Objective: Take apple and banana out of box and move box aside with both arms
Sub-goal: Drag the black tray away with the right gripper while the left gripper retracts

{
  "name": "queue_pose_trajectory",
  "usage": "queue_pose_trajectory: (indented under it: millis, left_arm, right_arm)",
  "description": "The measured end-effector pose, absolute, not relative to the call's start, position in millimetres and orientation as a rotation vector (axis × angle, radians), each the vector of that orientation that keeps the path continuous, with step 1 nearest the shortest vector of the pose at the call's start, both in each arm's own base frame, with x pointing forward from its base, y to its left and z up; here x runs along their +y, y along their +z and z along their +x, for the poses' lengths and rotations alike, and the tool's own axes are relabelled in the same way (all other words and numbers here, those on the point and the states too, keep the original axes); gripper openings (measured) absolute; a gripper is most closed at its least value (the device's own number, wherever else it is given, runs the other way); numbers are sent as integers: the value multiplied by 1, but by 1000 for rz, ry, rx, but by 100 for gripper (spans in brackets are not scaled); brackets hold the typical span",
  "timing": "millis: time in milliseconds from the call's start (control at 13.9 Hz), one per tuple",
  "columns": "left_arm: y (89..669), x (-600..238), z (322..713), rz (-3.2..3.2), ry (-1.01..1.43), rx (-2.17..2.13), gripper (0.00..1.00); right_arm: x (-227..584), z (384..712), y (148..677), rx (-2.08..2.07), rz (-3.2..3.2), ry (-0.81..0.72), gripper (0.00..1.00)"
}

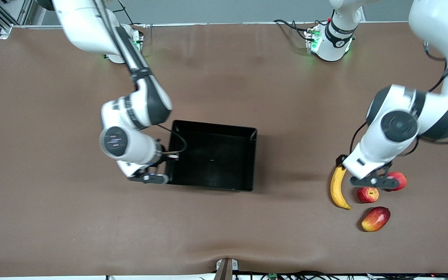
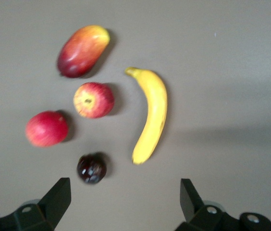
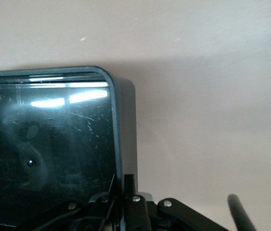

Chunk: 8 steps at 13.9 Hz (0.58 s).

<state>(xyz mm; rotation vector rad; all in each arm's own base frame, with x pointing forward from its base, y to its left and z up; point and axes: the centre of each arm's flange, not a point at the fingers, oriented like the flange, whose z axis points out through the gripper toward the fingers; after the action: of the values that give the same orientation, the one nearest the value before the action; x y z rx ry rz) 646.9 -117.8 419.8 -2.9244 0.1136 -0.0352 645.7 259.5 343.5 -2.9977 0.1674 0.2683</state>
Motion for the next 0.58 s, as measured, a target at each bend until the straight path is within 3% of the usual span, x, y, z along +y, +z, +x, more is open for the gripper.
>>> queue_pose_trajectory:
  millis: [288,576]
  left_arm:
    - [493,-108,630,-2910,4,9,100]
    - [562,-99,615,-2961,-5,-31,100]
  right_arm:
    - [162,661,389,196,-2964,292,6]
    - [38,670,389,137,-2927,317,6]
